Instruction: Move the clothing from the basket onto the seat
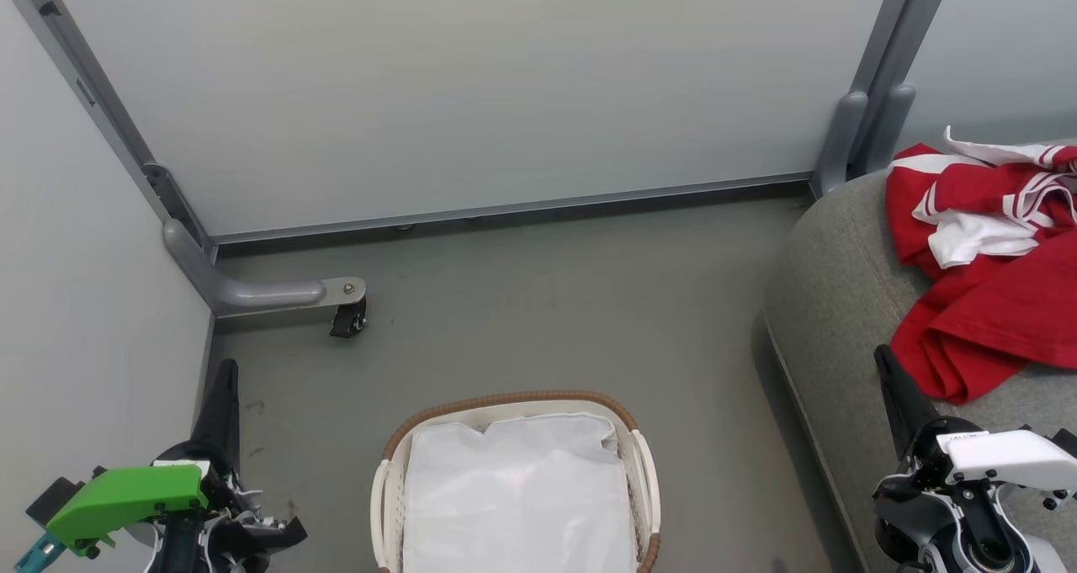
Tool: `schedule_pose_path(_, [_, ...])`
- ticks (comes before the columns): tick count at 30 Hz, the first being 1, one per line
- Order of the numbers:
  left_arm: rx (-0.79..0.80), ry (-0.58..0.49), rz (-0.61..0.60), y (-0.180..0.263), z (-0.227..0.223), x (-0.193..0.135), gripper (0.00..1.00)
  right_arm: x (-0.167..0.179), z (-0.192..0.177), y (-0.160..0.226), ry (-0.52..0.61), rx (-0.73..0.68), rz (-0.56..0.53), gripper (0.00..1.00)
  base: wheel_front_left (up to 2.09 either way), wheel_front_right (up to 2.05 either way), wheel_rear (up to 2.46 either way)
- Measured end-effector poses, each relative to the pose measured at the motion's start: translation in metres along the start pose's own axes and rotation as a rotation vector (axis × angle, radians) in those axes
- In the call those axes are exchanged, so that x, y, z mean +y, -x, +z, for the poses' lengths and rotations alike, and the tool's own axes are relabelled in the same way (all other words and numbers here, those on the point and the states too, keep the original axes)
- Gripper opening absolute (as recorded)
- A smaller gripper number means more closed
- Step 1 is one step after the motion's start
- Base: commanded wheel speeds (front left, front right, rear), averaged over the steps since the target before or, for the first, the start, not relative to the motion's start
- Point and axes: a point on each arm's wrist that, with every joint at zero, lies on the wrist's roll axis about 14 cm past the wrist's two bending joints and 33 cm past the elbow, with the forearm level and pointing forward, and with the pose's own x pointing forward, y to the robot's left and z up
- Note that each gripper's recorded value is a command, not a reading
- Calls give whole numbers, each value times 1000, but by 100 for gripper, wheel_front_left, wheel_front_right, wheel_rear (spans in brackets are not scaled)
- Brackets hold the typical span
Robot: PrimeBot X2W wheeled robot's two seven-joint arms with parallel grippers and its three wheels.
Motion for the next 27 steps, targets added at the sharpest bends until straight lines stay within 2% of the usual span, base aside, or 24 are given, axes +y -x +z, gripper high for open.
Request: schedule_pose_path(27, [0, 0, 0, 0, 0, 0, 0, 0, 0, 0, 0, 0, 0, 0, 0, 0, 0])
